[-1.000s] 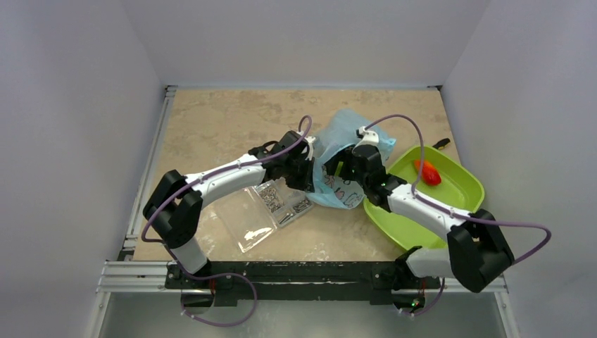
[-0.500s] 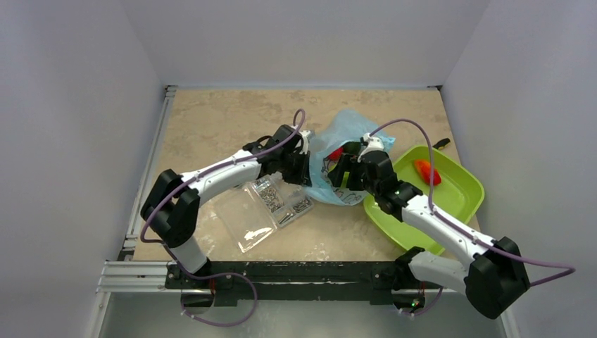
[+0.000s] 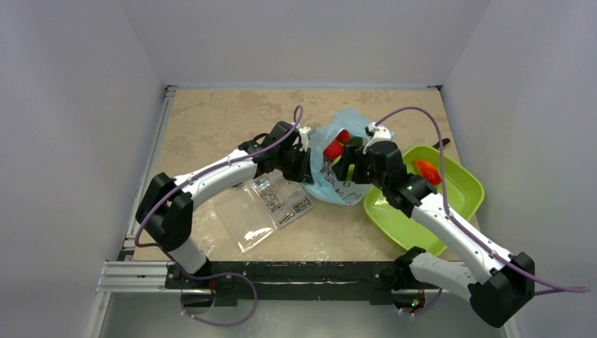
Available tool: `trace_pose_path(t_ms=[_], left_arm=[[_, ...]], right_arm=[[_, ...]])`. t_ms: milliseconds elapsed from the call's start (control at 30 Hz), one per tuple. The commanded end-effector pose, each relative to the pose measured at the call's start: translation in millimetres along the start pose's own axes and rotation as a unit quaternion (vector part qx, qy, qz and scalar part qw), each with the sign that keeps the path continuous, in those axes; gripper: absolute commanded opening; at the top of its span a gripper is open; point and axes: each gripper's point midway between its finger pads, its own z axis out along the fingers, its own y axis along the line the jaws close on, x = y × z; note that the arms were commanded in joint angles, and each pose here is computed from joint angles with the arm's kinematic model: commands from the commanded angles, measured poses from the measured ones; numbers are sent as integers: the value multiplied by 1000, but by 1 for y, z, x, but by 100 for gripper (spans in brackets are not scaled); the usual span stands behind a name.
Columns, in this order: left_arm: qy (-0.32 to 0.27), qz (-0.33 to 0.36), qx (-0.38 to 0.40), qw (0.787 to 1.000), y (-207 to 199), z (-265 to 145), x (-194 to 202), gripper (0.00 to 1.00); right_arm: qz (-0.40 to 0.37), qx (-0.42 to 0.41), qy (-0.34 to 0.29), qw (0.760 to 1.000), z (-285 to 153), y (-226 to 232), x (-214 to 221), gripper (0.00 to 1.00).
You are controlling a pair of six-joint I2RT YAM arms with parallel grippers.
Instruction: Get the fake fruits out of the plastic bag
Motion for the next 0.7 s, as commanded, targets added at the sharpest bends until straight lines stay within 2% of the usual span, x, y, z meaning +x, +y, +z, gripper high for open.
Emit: trace_pose_path(t_ms=[0,133,300,400,500,600,667], left_arm=[[3,5,16,1000,-6,6,-8,0],[14,-7,31,999,-10,10,-5,0],[18,-11,41,999,-15,8,-4,0],[15,-8,37,999,-14,7,-5,0],[15,-4,35,999,-14,6,-6,0],[16,-1,30,999,-13,5,-7,0],[14,2,27,1000,-12,3,-8,0]], right_arm=[[-23,28,-92,995,-44,2,-67,0],[-22,52,-142,988,-72,-8,-88,0],[8,106,-228,968,-109,-35,-107,0],[49,163,-298,939,-137,-64,-118,0],[83,244,-356,898,-163,-97,-126,0],[85,329,-361,869,-167,-122,-123,0],[85,357,-342,865,-156,-132,-118,0]])
